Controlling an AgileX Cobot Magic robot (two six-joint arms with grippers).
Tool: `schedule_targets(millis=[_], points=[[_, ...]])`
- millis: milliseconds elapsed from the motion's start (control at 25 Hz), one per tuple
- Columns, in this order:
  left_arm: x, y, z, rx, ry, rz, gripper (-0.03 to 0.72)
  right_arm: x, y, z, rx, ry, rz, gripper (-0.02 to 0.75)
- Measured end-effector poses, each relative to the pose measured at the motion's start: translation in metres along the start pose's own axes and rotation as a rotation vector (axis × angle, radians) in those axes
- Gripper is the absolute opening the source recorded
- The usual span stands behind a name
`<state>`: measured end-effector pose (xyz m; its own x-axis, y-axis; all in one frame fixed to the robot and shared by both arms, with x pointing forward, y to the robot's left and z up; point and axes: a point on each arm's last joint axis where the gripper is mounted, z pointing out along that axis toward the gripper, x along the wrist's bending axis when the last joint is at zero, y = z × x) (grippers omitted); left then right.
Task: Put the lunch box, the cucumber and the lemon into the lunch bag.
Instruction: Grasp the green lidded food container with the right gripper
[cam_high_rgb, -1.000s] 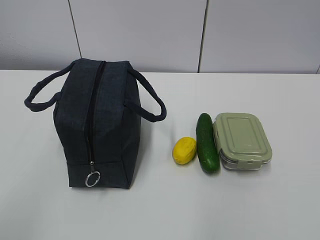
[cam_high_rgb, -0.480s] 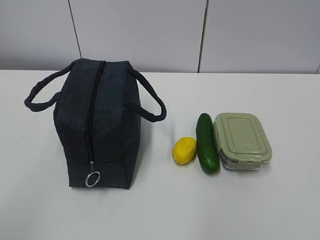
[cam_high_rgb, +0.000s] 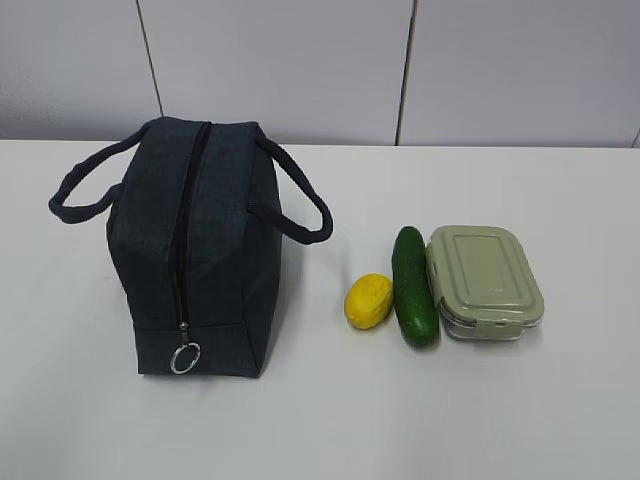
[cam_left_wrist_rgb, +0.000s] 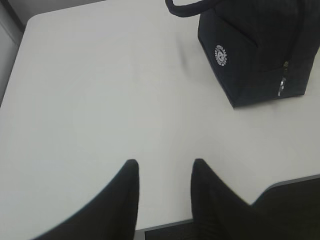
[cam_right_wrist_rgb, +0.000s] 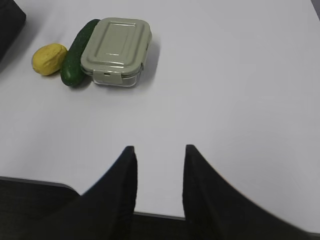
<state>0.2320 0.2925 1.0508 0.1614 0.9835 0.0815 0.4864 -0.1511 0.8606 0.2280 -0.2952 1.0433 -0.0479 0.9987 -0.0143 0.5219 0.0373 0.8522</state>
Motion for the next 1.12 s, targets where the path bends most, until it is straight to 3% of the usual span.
schedule_targets(millis=[480, 1120], points=[[0.000, 0.000, 0.000, 0.000, -0.001, -0.001, 0.237, 0.002, 0.001, -0.001, -0.004, 0.026, 0.012, 0.235], [0.000, 0.000, 0.000, 0.000, -0.001, -0.001, 0.237, 0.034, 0.030, 0.025, 0.147, 0.410, 0.146, 0.235]])
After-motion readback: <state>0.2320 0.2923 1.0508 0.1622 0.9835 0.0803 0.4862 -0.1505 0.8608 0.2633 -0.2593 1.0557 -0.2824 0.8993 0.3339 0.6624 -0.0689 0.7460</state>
